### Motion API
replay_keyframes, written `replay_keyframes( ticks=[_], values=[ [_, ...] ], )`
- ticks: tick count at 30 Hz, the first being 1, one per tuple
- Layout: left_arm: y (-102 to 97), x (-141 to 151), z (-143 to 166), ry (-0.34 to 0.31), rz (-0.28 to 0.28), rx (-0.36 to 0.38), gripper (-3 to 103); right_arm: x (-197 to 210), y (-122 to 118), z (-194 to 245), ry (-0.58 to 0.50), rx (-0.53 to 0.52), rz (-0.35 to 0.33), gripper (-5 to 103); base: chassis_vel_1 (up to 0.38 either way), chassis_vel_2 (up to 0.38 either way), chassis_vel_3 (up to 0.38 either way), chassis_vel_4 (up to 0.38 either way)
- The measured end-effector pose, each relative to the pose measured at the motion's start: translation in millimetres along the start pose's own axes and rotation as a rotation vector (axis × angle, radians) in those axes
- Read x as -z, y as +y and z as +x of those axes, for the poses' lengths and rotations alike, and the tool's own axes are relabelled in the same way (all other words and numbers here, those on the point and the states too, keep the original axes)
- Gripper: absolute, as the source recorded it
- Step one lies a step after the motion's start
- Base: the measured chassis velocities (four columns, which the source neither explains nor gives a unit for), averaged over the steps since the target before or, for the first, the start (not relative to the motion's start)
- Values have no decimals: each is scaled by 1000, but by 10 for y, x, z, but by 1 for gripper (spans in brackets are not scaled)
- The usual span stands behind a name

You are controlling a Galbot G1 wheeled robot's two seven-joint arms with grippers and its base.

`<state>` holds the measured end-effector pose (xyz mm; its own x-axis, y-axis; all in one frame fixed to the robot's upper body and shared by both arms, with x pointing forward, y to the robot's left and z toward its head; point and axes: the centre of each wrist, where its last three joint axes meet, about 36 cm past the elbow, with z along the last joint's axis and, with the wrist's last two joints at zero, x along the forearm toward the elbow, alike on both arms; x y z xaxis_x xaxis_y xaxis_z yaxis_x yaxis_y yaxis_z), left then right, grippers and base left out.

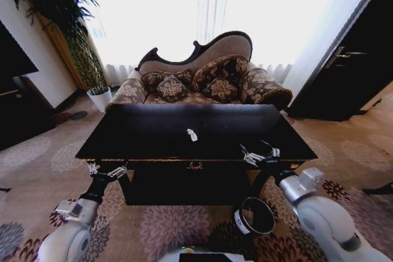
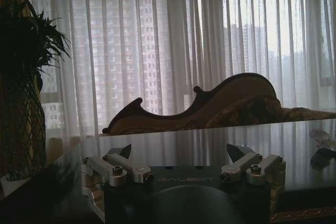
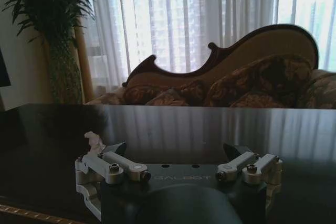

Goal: Move to the front of the table and place the trash on the table into the trash bin.

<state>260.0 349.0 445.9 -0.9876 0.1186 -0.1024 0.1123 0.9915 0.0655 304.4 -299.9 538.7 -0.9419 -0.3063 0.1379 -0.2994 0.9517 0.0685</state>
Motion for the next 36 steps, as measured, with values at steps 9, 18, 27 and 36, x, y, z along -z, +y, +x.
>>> replay_keyframes(
  ticks=[9, 18, 27, 36],
  values=[
    [0, 0, 0, 0, 0, 0, 100, 5, -68, -261, 72, 60, 30, 100, 0, 0, 0, 0],
    [0, 0, 0, 0, 0, 0, 100, 229, -177, -763, 102, 98, 104, 100, 0, 0, 0, 0],
    [0, 0, 0, 0, 0, 0, 100, 221, -268, -1070, 172, 122, 135, 100, 0, 0, 0, 0],
    [0, 0, 0, 0, 0, 0, 100, 410, -135, -1543, 196, 165, 170, 100, 0, 0, 0, 0]
  ],
)
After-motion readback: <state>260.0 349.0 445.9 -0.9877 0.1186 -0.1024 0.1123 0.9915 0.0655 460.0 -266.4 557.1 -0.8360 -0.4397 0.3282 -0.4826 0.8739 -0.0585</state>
